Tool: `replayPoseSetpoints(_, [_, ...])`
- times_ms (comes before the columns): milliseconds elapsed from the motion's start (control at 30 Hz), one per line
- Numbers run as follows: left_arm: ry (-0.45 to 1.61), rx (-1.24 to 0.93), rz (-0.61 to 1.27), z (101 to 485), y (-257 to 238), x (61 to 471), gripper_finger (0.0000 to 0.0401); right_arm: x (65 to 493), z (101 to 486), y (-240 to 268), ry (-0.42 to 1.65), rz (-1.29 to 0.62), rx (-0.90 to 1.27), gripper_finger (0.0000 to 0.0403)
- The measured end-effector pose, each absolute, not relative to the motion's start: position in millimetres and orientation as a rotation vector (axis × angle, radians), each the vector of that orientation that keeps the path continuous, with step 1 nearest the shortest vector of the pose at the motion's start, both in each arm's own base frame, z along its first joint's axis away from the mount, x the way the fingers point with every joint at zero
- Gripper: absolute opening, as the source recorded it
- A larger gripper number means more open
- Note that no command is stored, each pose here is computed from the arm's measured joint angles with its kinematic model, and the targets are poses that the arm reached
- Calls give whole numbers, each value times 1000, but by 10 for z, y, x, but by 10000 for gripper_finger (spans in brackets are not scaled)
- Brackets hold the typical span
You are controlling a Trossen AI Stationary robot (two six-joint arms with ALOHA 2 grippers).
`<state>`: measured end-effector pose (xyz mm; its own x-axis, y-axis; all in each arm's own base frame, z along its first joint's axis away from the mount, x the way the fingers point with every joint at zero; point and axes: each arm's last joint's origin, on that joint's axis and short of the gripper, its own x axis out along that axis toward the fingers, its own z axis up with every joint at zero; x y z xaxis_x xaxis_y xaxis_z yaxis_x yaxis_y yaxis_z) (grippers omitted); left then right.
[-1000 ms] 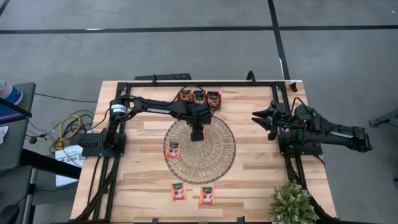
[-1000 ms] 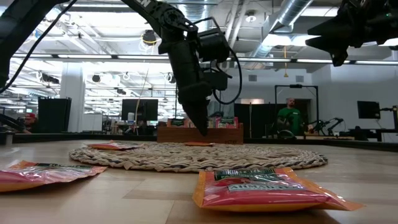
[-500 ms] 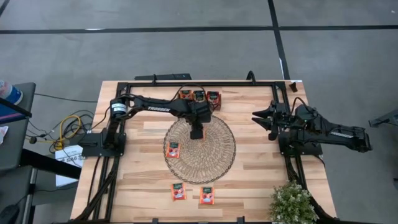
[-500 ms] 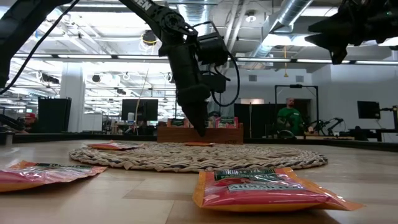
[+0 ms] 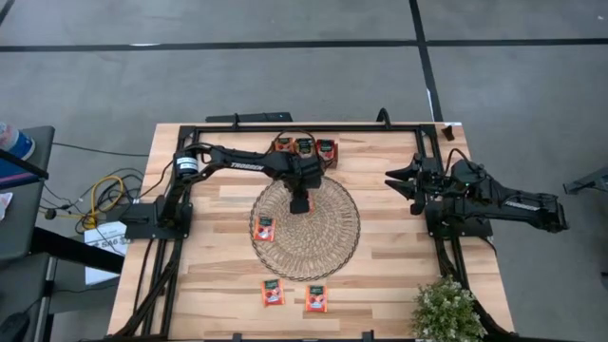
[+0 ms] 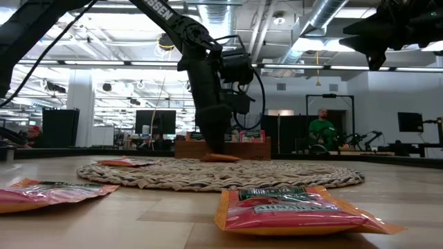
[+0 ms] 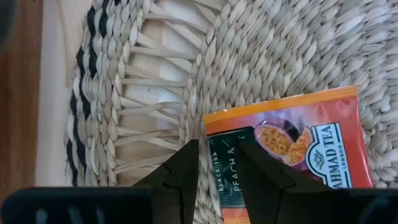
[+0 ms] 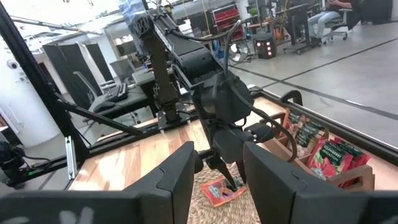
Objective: Pick & Place Tea
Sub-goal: Put the orange tea bag into the left section of the wooden organizer
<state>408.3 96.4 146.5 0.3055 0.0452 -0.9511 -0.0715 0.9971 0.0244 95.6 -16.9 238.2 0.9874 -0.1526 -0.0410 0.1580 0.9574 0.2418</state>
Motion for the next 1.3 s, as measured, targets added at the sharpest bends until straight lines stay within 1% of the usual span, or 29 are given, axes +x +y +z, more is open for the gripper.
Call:
replayPoseSetpoints(200, [1258,-17,66,1462,944,4087,96,956,2382,-169,22,-158,244,130])
replayPoseSetpoints(300, [1260,-16,65,1461,944,4085,85,956,2382,-169,22,-157,242,130])
replayPoseSetpoints(567, [1246,15,69,1464,952,4099,14,956,2382,-169,23,-158,241,130])
replayPoseSetpoints(633, [1245,22,80,1473,956,4104,4,956,2381,-169,23,-158,241,130])
replayPoseSetpoints(900, [1196,40,100,1617,982,4201,0,956,2381,-169,23,-158,240,130])
replayPoseSetpoints(1100, [1236,34,93,1631,965,4162,0,956,2381,-169,23,-158,240,130])
replayPoseSetpoints(1300, [1224,36,91,1693,943,4157,0,956,2381,-169,23,-158,240,130])
